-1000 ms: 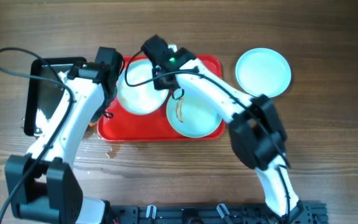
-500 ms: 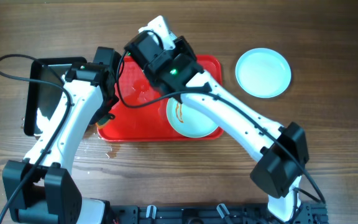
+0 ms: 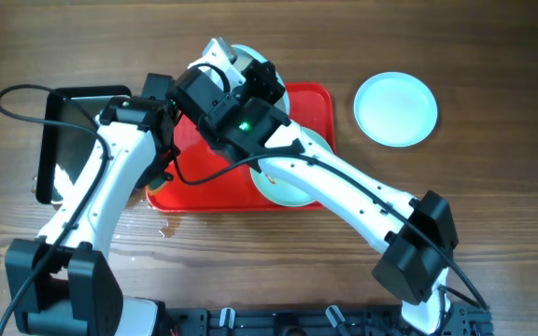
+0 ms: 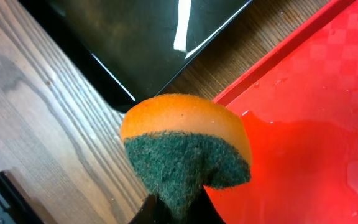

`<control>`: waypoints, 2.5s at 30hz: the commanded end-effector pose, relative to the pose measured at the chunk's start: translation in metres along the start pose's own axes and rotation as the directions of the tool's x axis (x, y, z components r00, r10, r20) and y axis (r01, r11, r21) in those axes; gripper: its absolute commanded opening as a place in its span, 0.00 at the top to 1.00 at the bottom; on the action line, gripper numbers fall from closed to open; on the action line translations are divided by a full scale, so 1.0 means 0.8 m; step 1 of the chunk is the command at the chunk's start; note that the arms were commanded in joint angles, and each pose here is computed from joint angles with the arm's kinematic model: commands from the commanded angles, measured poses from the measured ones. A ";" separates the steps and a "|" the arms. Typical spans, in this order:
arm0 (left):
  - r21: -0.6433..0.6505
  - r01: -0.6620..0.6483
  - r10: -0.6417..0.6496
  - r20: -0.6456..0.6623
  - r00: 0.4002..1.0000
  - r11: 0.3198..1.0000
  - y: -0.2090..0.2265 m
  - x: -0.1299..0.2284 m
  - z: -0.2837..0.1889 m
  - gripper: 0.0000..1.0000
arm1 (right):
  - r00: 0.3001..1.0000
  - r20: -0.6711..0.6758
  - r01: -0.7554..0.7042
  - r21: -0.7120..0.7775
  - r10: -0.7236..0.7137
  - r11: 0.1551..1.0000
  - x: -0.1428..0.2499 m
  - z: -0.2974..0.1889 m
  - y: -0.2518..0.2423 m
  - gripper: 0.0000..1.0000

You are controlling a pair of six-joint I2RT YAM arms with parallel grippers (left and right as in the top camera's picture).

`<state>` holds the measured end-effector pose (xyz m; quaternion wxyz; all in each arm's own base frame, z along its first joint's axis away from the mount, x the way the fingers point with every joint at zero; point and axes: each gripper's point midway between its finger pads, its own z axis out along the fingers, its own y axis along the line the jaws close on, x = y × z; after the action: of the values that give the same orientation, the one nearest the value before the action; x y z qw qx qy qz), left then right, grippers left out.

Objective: Clean dirty plates on tray and stack at the side
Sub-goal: 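Lift the scrubbed plate with the right gripper and carry it right, then set the plate onto the clean plate right of the tray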

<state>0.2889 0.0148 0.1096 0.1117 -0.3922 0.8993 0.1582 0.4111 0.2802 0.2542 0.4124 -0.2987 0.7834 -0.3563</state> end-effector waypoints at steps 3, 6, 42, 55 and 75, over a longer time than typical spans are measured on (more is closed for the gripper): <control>0.016 -0.041 0.041 -0.003 0.999 0.999 0.000 0.003 0.004 0.96 | 0.971 -0.076 -0.239 -0.376 0.228 0.895 0.003 0.007 0.071 0.96; 0.026 -0.068 0.068 -0.005 0.998 0.997 -0.003 0.003 0.004 0.96 | 0.912 -0.205 -0.409 -0.496 0.354 0.766 0.009 0.017 0.090 0.96; 0.046 -0.070 0.071 -0.018 0.997 0.996 -0.007 0.006 0.004 0.96 | 0.812 -0.469 -0.582 -0.703 0.349 0.409 0.064 0.075 0.060 0.96; 0.064 -0.065 0.067 -0.024 0.997 0.996 -0.012 0.007 0.004 0.96 | 0.263 -0.783 -0.949 -0.105 0.564 0.297 0.362 0.242 -0.104 0.96; 0.087 -0.060 0.062 -0.018 0.998 0.994 -0.019 0.005 0.004 0.96 | 0.269 -0.822 -0.936 -0.345 0.502 -0.064 0.290 0.189 -0.056 0.14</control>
<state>0.2972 0.0048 0.1014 0.1111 -0.3615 0.9167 0.1288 0.4314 -0.0375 0.0712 0.1139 0.2055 0.9540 0.1861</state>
